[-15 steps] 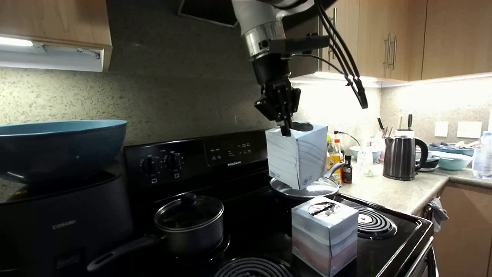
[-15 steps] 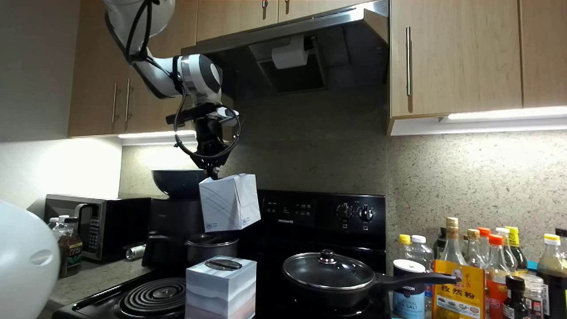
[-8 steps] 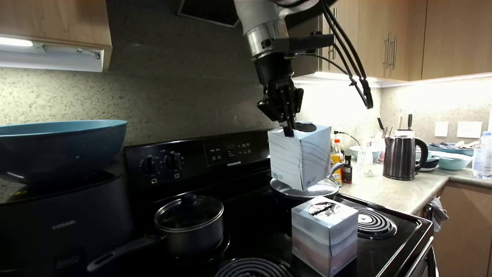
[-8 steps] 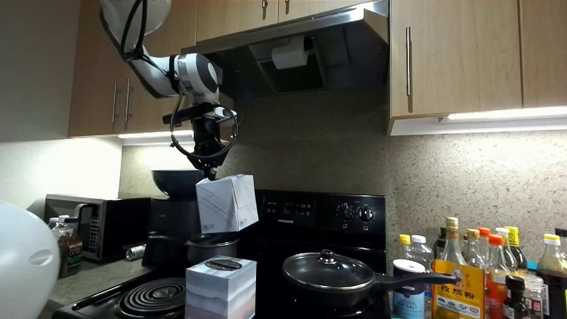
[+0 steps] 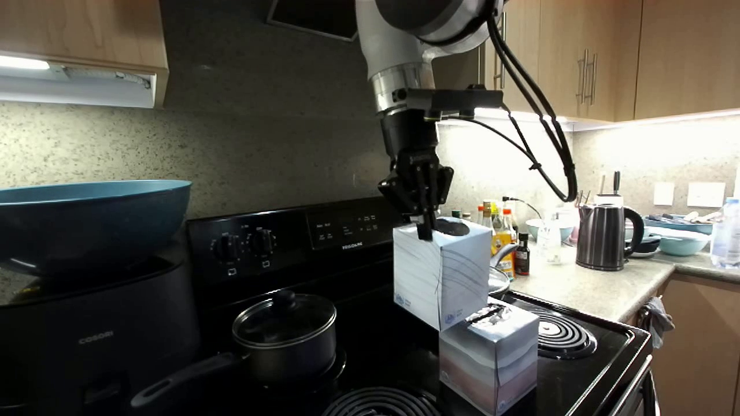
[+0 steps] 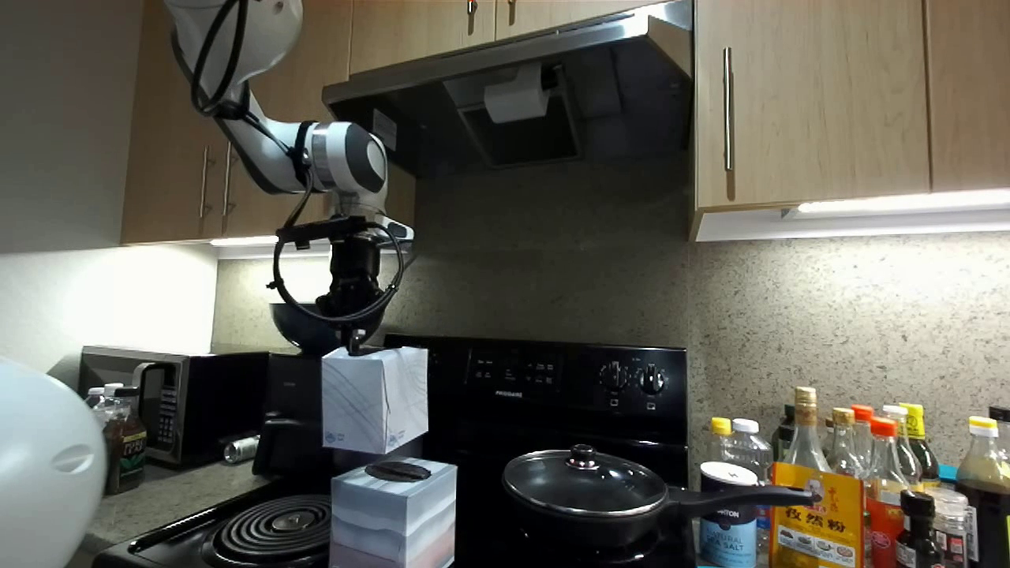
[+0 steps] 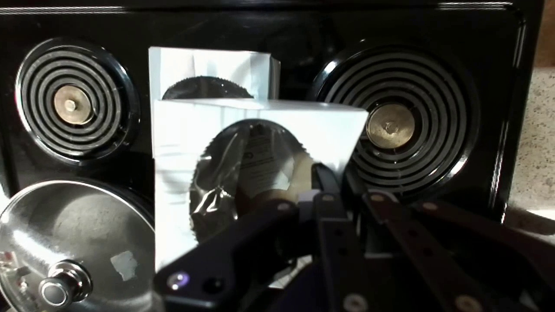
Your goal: Pick up one box from the stove and put it on top the other box on the stove.
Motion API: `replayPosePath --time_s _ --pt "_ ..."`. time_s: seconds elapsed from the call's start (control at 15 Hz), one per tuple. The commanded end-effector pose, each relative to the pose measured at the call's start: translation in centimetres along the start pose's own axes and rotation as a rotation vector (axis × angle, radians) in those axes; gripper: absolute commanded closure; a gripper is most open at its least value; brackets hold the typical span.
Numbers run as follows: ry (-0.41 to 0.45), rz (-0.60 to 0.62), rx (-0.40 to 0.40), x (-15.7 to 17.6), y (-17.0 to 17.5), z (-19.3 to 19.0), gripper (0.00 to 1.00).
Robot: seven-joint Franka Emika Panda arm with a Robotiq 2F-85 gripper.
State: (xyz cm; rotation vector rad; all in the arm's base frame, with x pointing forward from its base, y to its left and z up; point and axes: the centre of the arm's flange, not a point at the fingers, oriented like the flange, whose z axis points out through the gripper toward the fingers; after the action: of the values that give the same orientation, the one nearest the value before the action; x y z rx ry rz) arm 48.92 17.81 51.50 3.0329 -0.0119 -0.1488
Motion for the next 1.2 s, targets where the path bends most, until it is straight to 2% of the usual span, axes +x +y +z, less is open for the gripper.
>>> replayPosePath --time_s 0.0,0.2,0.53,0.87,1.13 --pt "0.030 0.083 0.007 -3.6 0.7 0.1 0.92" --pt "0.036 0.185 -0.029 -5.4 1.1 -0.5 0.91" --pt "0.037 0.255 -0.019 -6.8 3.9 -0.2 0.92" --pt "0.001 0.234 0.002 -5.3 9.4 2.9 0.92" --pt "-0.004 0.169 0.026 -2.9 12.1 4.7 0.92"
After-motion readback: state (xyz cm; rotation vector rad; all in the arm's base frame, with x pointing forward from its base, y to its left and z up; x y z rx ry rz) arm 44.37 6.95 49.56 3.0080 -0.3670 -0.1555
